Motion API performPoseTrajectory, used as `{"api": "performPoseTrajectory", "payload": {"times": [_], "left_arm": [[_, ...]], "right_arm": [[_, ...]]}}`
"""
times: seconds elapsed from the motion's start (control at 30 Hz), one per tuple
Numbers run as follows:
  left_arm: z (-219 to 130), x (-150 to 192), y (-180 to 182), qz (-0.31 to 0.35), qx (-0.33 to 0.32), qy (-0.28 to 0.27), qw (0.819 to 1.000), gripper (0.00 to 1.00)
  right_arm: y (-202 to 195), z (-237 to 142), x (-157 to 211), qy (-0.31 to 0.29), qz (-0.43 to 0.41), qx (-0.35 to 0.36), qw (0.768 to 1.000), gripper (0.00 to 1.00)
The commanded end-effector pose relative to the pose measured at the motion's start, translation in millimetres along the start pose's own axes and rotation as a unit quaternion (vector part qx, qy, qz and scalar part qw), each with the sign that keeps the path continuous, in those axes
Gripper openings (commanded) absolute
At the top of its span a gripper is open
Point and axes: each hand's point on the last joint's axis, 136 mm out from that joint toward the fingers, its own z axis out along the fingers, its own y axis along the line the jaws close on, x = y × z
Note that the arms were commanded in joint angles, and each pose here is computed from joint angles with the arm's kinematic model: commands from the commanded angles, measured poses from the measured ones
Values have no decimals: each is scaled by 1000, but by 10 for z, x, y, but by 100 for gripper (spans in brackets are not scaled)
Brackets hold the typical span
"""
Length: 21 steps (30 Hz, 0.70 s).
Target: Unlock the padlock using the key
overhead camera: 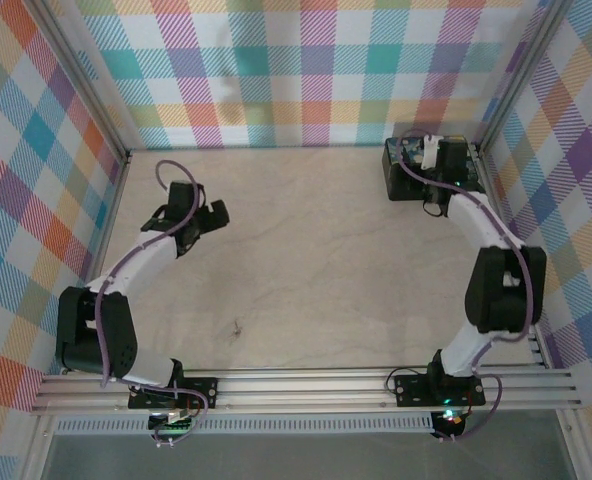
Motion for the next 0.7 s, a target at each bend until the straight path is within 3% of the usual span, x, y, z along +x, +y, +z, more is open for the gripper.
{"api": "performPoseTrajectory", "payload": {"times": [0.0,0.33,0.67], "left_arm": [[-211,197,-120,5,-8,33,999,100],[-282,590,-609,73,28,69,995,99],[-277,503,-679,88,32,59,994,100]], "right_arm": [[42,131,25,38,4,-16,999,96],[-33,716,-74,60,-7,-10,998,93],[-42,1008,301,124,-54,17,991,88]]}}
